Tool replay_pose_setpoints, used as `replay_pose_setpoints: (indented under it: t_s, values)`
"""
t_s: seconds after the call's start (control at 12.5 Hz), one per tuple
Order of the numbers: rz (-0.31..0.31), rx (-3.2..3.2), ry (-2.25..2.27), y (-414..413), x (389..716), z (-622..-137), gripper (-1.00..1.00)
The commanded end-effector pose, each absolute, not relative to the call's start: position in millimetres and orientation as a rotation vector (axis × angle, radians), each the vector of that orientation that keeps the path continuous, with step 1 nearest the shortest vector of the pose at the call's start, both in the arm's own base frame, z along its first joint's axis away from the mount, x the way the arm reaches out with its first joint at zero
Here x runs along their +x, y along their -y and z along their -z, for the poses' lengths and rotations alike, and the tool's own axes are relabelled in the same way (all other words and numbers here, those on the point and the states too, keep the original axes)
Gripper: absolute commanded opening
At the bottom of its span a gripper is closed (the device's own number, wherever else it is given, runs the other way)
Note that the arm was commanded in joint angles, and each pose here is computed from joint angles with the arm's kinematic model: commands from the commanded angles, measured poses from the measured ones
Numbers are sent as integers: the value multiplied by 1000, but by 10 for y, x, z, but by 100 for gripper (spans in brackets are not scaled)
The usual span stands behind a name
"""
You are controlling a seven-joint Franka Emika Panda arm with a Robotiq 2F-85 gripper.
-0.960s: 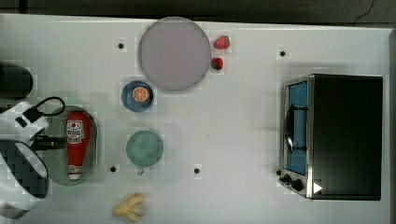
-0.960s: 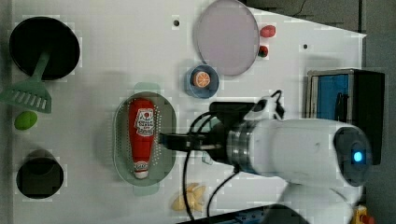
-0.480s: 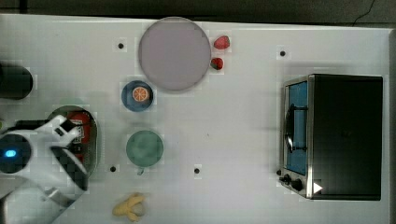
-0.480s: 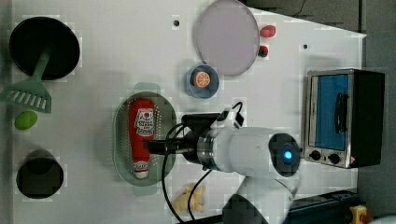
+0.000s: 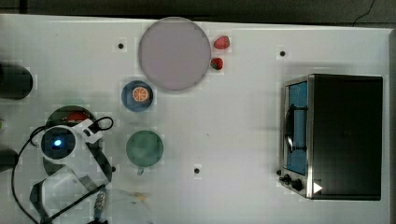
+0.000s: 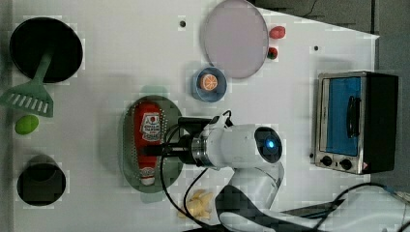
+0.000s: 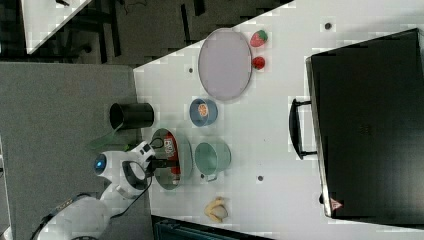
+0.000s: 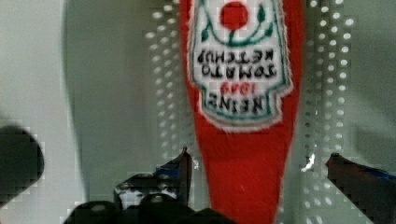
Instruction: Pick ketchup from strainer and place it on the table
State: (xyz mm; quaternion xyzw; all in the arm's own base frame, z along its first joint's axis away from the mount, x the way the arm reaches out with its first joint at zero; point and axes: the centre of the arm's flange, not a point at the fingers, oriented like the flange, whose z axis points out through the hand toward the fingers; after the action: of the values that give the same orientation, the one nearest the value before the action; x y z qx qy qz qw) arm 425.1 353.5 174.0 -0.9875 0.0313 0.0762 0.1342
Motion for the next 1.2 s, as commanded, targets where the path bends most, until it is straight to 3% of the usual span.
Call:
replay_pose_setpoints:
  t_s: [0.08,0.16,0.4,0.72,0.96,1.2]
  values:
    - [-159,-2834,-158,-3642,4332,-1780,100]
    - [-153,-2842,-146,-3632,4325,-1711,92]
    - [-109,-2846,-108,-3658,4315,-1653,21]
    - [-57,-2841,-72,-3749,4304,-1928,17]
    - [4,-2921,-67,-3633,4434,-2472,17]
    - [-44,-2975,-238,-3403,4600,-3162,17]
